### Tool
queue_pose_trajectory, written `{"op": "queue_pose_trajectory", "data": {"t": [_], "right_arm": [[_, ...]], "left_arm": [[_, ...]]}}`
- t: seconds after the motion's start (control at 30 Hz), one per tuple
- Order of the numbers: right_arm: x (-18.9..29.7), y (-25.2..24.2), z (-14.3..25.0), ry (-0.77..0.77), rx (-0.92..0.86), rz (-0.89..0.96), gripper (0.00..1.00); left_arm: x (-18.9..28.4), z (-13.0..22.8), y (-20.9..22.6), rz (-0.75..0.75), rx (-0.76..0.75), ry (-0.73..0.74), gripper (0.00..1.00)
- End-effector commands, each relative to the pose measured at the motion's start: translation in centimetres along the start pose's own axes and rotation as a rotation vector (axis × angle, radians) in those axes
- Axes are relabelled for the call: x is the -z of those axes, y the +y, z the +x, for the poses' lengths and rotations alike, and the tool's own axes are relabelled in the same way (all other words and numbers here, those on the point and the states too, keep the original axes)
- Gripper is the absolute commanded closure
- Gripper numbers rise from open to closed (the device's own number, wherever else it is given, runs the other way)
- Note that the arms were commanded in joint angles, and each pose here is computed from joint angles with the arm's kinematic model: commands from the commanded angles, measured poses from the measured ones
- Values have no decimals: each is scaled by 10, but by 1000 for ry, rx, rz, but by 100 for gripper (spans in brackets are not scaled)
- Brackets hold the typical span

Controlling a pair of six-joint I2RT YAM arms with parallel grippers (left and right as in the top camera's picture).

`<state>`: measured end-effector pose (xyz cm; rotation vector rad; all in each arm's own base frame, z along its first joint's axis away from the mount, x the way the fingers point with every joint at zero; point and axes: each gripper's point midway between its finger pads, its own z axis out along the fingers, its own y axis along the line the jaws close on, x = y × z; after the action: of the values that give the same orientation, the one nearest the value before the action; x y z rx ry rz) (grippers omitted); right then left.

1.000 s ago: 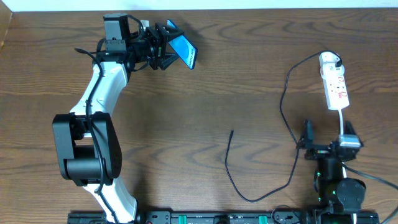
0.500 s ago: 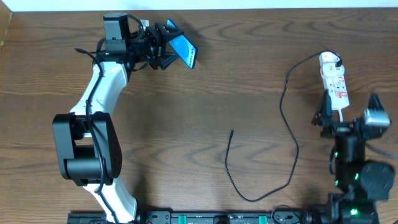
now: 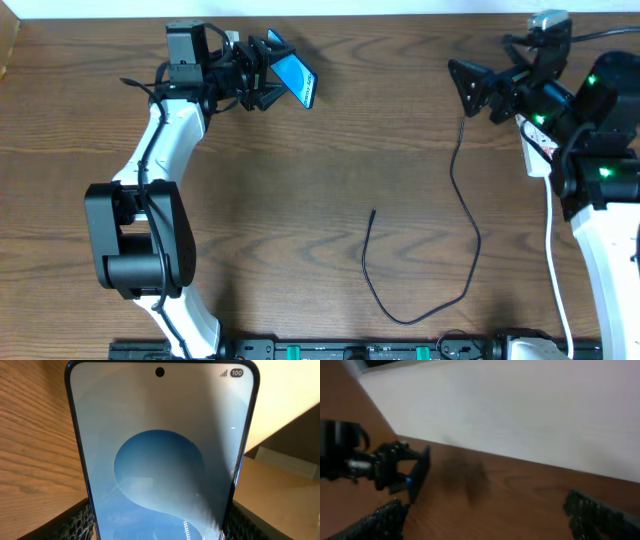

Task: Plug charger to phone and switch on socket
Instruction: 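Move the right gripper toward the phone held by the left gripper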

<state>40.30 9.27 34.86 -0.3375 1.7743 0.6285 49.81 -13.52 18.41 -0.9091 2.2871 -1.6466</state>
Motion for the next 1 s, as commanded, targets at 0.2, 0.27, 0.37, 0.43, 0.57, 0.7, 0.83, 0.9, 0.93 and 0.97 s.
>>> {"op": "queue_pose_trajectory", "data": {"t": [0.2,0.27,0.37,0.43,0.57,0.7,0.83,0.9,0.93,0.97], "right_arm": [[-29,-2,6,15,-237,-27,1],[-47,3,25,66,-256,-51,1],[-73,13,50,125,-253,-90,1],[-86,19,58,135,-240,-116,1],[-108,31,82,183,-246,-153,1],[-120,38,103,232,-260,-170,1],[-131,52,122,277,-247,-201,1],[-132,57,125,285,-238,-207,1],[-133,59,126,287,-235,-208,1],[-134,61,126,288,-233,-207,1]], "left_arm": [[7,-6,-15,8,60,-80,93],[5,-3,-15,6,61,-72,92],[-2,5,-16,2,57,-53,93],[-8,13,-17,-2,65,-37,93],[-18,25,-18,-8,91,-10,93],[-27,37,-19,-15,105,15,93],[-38,51,-20,-25,91,41,93],[-41,54,-19,-32,87,35,92],[-43,55,-19,-35,85,33,93],[-45,57,-19,-38,93,32,93]]}}
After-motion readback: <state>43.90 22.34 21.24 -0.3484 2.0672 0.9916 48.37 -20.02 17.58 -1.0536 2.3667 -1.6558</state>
